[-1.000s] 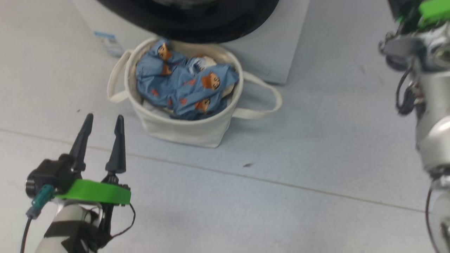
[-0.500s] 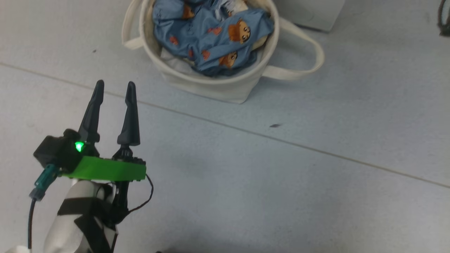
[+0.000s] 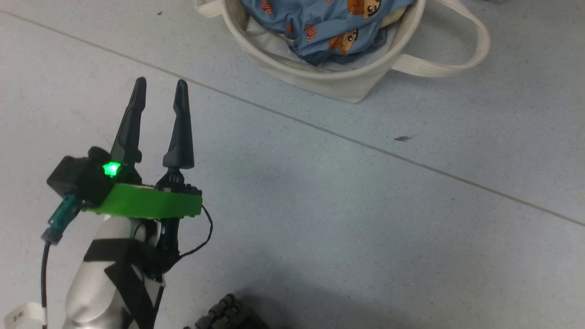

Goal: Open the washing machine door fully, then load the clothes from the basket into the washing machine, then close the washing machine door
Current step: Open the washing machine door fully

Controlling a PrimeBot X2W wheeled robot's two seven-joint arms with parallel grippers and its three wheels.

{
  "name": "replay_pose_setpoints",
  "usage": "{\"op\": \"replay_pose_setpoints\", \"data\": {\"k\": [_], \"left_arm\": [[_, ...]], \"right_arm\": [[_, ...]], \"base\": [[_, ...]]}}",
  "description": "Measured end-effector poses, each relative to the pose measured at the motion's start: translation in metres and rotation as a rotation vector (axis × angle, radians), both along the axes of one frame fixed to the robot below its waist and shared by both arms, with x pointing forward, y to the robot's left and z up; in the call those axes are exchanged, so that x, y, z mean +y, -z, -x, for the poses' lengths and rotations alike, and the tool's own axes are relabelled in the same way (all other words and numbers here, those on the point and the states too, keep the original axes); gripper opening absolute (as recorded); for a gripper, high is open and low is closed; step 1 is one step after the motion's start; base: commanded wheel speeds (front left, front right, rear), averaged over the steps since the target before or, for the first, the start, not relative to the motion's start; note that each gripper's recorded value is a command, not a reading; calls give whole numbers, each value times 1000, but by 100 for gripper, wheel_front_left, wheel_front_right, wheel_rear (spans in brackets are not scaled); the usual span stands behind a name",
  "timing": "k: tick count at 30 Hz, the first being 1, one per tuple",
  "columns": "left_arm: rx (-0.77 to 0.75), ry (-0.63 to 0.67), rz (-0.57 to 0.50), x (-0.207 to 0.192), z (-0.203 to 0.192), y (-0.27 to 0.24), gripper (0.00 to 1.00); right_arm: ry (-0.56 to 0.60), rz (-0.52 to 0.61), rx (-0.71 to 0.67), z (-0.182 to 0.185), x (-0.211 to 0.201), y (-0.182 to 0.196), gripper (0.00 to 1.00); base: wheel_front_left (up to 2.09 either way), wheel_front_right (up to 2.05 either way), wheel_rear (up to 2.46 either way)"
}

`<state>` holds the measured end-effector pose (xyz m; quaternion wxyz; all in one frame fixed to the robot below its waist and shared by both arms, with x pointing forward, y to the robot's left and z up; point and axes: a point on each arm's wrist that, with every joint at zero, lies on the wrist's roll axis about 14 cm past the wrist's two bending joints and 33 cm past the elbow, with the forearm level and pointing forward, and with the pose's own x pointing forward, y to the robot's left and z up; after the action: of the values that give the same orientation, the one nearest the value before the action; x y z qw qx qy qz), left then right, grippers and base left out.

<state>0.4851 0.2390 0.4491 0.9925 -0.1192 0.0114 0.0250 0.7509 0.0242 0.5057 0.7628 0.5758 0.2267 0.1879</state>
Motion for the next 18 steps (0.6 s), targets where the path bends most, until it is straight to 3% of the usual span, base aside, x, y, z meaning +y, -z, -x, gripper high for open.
{"op": "replay_pose_setpoints", "data": {"k": [10,14,18], "left_arm": [[-23,-1,2,0,0,-10,100],[-41,8,9,-4,0,-17,100],[-60,12,15,-5,1,-25,100]], "right_arm": [[-139,36,-30,12,21,-18,0],[-251,21,-57,32,44,-38,0],[-350,35,-36,62,63,-31,0]], "base": [[0,0,0],[0,0,0],[0,0,0]]}}
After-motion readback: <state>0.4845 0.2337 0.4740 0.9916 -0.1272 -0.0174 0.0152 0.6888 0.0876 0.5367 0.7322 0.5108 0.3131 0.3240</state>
